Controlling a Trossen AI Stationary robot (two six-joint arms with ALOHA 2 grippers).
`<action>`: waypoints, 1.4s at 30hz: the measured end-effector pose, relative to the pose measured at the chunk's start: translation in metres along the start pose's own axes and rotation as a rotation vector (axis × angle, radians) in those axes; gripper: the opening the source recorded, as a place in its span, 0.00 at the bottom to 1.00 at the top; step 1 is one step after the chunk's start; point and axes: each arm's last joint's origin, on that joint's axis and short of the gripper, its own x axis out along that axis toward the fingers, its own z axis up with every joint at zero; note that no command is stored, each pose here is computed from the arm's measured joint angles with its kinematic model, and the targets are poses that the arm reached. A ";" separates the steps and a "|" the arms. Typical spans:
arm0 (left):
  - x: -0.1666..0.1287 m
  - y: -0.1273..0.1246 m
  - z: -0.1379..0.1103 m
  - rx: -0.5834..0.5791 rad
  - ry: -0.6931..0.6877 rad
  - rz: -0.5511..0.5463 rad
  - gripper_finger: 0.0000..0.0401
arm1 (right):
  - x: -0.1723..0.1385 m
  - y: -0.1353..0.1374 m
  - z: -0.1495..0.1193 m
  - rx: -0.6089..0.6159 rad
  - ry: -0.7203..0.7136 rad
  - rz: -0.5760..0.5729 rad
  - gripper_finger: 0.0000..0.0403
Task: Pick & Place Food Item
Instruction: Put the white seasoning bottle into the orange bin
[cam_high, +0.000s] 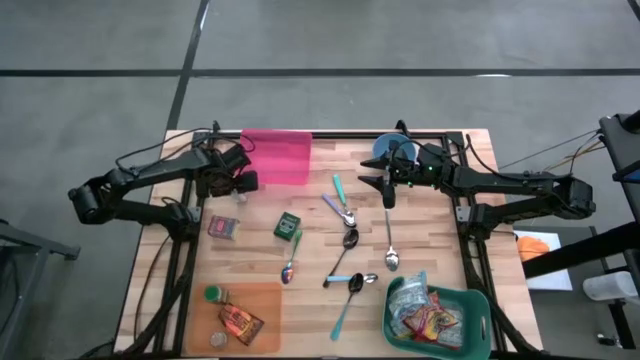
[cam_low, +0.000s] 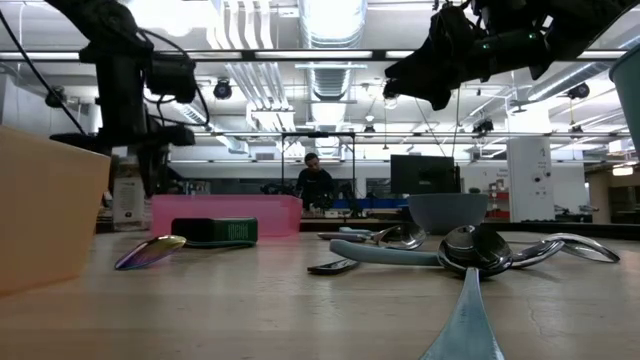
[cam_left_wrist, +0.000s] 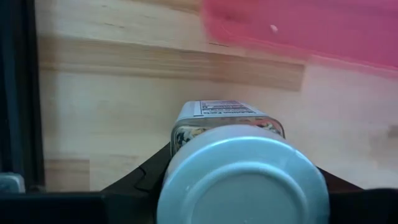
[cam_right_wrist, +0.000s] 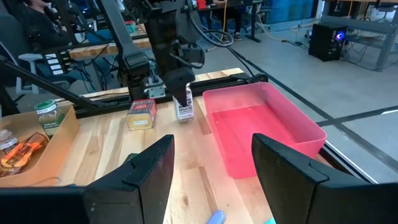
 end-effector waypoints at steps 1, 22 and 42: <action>-0.004 -0.002 -0.001 0.009 0.005 -0.001 0.47 | 0.000 0.000 0.000 0.000 0.000 0.000 0.52; -0.133 -0.043 -0.117 0.477 0.026 -0.199 0.47 | 0.000 0.000 0.000 0.000 -0.001 0.000 0.52; -0.133 -0.032 -0.220 0.564 0.104 -0.239 0.49 | 0.000 0.000 0.000 0.000 -0.001 0.000 0.52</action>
